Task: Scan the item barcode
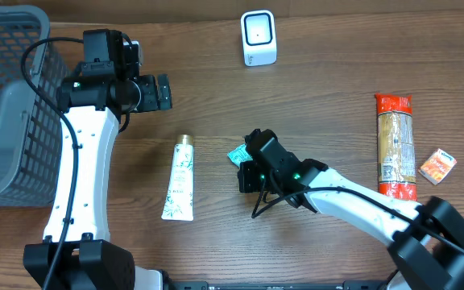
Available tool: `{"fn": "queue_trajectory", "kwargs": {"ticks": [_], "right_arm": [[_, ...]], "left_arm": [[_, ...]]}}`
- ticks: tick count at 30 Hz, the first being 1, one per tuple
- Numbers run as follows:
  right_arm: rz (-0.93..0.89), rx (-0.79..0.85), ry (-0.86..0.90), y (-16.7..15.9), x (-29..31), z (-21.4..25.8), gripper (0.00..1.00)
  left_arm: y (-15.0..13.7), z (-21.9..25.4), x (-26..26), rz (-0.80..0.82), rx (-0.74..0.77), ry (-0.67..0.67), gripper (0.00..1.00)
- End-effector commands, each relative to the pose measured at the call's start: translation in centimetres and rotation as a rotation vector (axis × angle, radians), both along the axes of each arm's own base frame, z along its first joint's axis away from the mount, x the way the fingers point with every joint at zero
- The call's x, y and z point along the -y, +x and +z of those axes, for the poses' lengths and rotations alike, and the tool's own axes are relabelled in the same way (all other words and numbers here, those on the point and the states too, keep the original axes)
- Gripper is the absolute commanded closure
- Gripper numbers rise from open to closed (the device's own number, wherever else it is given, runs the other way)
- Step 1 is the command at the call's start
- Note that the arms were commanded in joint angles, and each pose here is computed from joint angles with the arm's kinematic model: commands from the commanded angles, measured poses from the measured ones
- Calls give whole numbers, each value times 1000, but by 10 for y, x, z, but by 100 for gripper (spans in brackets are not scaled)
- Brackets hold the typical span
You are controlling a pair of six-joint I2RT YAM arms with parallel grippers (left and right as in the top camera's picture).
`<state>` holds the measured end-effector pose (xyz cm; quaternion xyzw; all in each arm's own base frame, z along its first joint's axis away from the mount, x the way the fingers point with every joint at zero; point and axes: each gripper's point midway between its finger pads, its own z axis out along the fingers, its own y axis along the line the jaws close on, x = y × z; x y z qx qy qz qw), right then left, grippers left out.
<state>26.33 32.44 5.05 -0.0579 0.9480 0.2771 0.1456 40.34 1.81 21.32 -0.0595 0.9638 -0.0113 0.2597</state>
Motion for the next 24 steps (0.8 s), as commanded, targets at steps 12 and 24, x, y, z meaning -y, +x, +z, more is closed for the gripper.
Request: {"fn": "queue_trajectory", "kwargs": {"ticks": [12,24], "right_arm": [[-108,-59,-52,8,14,-30,96],[-290,47,-135,56,59,-30,93]], "left_arm": [[2,7,4,1,20,-1,0],[3,7,4,1,20,-1,0]]}}
